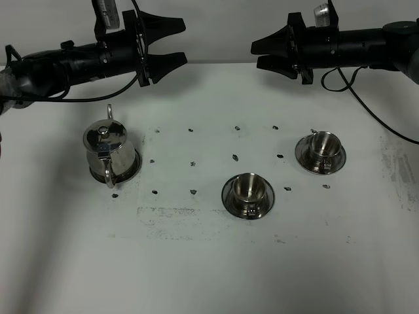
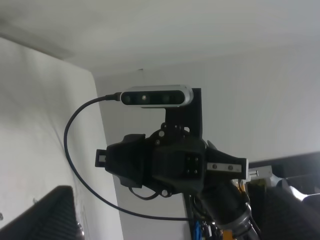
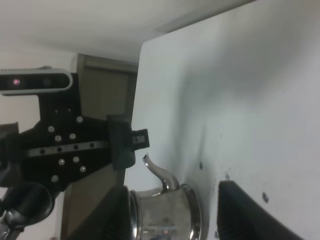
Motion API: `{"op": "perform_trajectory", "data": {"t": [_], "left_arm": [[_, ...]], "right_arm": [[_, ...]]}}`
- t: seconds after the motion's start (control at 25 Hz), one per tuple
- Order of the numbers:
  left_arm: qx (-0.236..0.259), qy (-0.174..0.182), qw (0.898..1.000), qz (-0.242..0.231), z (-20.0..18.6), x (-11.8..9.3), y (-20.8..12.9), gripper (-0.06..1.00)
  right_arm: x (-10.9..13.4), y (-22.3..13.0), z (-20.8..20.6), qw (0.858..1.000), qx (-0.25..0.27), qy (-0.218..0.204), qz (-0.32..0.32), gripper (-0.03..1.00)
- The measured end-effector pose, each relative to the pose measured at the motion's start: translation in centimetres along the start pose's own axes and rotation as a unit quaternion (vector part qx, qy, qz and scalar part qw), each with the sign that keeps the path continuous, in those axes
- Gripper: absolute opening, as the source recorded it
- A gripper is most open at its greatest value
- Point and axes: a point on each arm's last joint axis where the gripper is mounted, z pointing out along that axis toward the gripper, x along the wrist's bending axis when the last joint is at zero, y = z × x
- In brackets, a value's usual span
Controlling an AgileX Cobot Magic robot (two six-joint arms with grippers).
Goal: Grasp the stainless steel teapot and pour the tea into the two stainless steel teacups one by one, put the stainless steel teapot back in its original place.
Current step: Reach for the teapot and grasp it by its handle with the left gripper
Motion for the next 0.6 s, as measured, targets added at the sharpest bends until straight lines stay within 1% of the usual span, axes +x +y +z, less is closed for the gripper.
{"op": "perform_trajectory", "data": {"t": [0.48, 0.6], "left_arm": [[0.000, 0.000, 1.000, -0.011, 0.01, 0.10, -0.02, 0.73], [-0.001, 0.001, 1.000, 0.004, 0.01, 0.09, 0.01, 0.73]], "right_arm": [[-0.01, 0.02, 0.00, 1.000, -0.001, -0.001, 0.002, 0.42], [-0.02, 0.03, 0.00, 1.000, -0.002, -0.002, -0.011, 0.42]]}}
